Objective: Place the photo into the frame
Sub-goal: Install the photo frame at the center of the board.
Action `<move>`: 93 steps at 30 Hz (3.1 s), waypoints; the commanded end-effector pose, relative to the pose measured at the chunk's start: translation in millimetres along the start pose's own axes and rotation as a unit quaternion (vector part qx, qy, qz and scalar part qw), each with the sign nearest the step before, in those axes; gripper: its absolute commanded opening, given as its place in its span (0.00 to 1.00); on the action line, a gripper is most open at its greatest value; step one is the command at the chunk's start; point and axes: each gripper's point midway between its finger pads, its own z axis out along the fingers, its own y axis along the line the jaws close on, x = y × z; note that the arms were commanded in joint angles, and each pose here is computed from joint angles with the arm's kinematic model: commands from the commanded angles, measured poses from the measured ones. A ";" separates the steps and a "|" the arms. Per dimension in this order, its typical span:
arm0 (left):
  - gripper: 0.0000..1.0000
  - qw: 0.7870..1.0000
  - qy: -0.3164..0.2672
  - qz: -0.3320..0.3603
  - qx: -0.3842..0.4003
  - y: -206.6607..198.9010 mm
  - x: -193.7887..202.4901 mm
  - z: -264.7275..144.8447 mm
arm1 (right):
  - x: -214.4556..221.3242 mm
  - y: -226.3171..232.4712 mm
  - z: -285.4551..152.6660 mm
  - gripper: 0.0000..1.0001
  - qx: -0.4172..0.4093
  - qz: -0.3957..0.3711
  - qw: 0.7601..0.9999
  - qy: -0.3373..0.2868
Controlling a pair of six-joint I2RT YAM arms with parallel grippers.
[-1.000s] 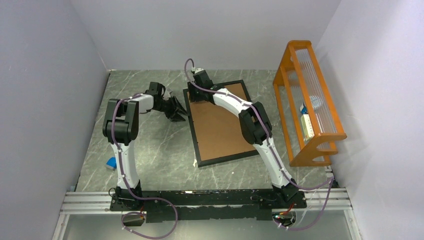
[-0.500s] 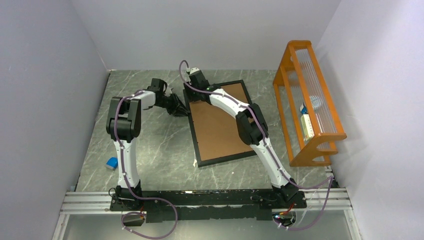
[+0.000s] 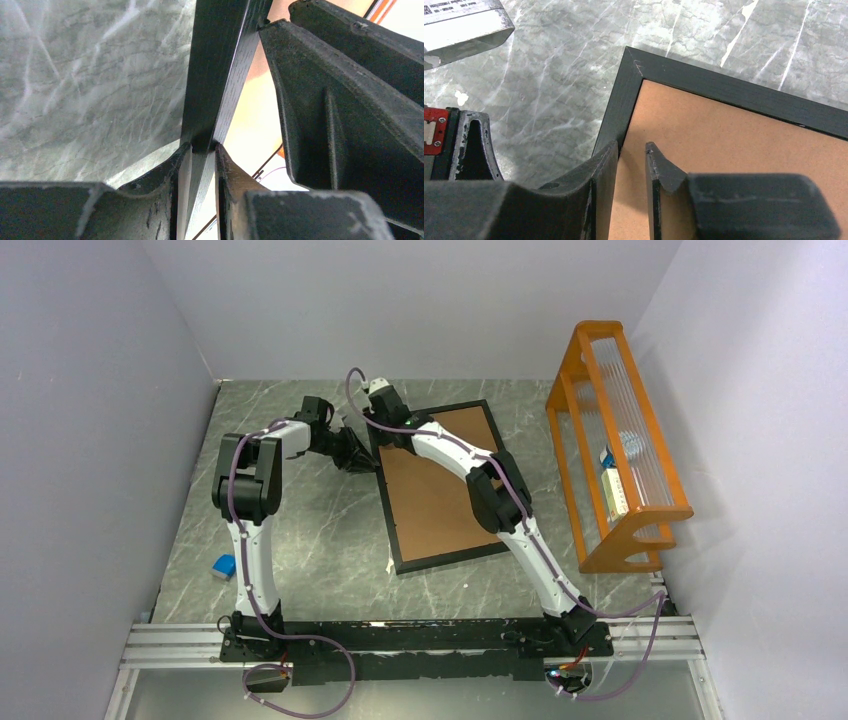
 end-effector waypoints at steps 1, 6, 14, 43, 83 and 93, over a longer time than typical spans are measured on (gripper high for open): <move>0.26 0.994 0.020 -0.028 -0.103 62.1 17.4 17.9 | 44.2 -13.7 0.8 0.29 0.017 -0.029 0.998 0.062; 0.25 0.994 0.021 -0.029 -0.102 61.9 17.9 18.1 | 49.1 -20.8 2.7 0.16 0.032 -0.024 0.996 0.074; 0.24 0.993 0.021 -0.029 -0.111 63.9 19.8 15.3 | 60.6 -34.8 -1.9 0.05 0.045 -0.012 0.995 0.085; 0.22 0.989 0.024 -0.044 -0.142 79.2 22.8 15.0 | 126.7 -82.0 -2.9 0.00 0.115 -0.064 0.972 0.196; 0.37 0.998 0.028 -0.004 -0.049 33.9 14.2 12.6 | 48.5 -53.3 -41.7 0.19 0.004 0.013 0.988 0.153; 0.42 0.997 0.050 -0.007 -0.057 39.4 17.2 18.6 | 31.1 -24.7 -17.1 0.51 -0.017 0.013 0.995 0.098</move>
